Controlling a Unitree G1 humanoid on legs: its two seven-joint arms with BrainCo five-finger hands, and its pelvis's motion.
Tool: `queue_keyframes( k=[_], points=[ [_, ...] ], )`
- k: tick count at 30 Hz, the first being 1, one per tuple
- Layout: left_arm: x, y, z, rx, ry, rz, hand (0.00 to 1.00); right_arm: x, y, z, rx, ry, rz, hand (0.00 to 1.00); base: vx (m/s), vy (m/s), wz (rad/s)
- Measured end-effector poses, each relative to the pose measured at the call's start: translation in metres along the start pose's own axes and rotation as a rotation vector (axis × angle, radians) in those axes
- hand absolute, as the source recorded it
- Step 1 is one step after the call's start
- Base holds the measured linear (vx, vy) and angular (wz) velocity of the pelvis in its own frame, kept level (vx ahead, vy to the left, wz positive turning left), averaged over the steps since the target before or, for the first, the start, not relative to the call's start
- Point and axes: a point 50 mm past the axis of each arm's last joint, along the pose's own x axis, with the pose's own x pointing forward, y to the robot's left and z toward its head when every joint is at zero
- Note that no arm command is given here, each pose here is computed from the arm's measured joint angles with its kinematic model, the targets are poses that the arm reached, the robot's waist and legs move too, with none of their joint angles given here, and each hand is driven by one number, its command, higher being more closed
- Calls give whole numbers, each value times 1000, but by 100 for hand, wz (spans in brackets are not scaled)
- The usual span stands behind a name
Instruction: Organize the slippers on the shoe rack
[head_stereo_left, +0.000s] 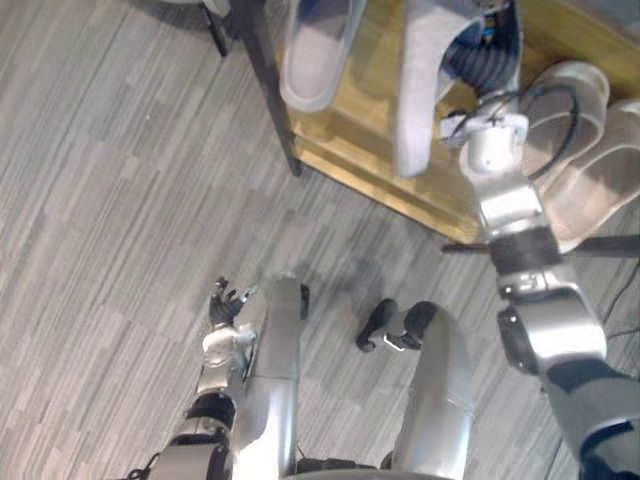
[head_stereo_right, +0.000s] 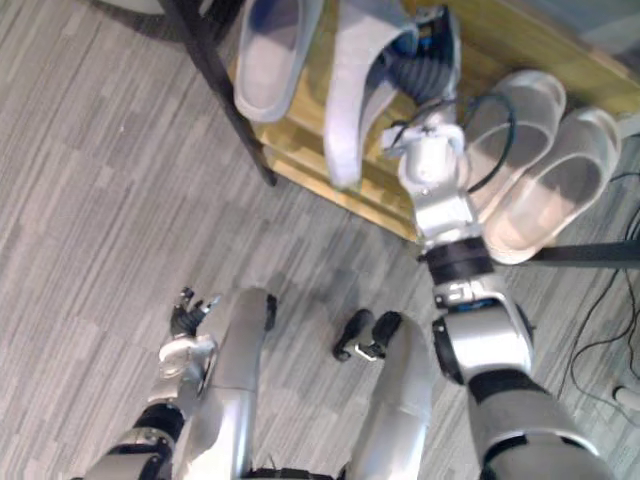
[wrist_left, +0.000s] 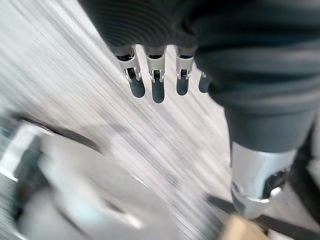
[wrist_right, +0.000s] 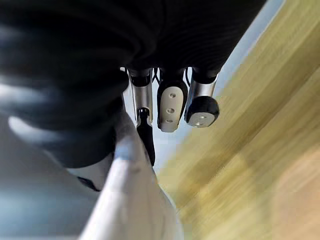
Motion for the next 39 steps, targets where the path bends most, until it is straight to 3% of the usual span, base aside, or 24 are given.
queue_keyframes(
  k=[9, 10, 14, 25, 33, 39],
  points=[
    [-1, 0, -5, 12, 32, 2, 0, 21, -12, -6, -199, 68, -64, 100, 10, -13, 5],
    [-1, 0, -5, 15, 32, 1, 0, 23, -14, -5, -214, 65, -73, 0, -6, -11, 5],
    [-1, -3, -5, 26, 29, -12, 0, 32, -35, -10, -189, 133, -175, 0, 14, -16, 16],
    [-2, -3, -7, 18, 41, -9, 0, 32, -39, -10, -137, 155, -229, 0, 1, 1, 0],
    [-1, 4, -10, -8, 62, 23, 0, 25, -4, 0, 71, 165, -104, 0, 22, -6, -7],
    [-1, 12, -15, -40, 84, 59, 0, 7, 7, -8, 128, 168, -66, 0, 16, -3, -6]
  ],
)
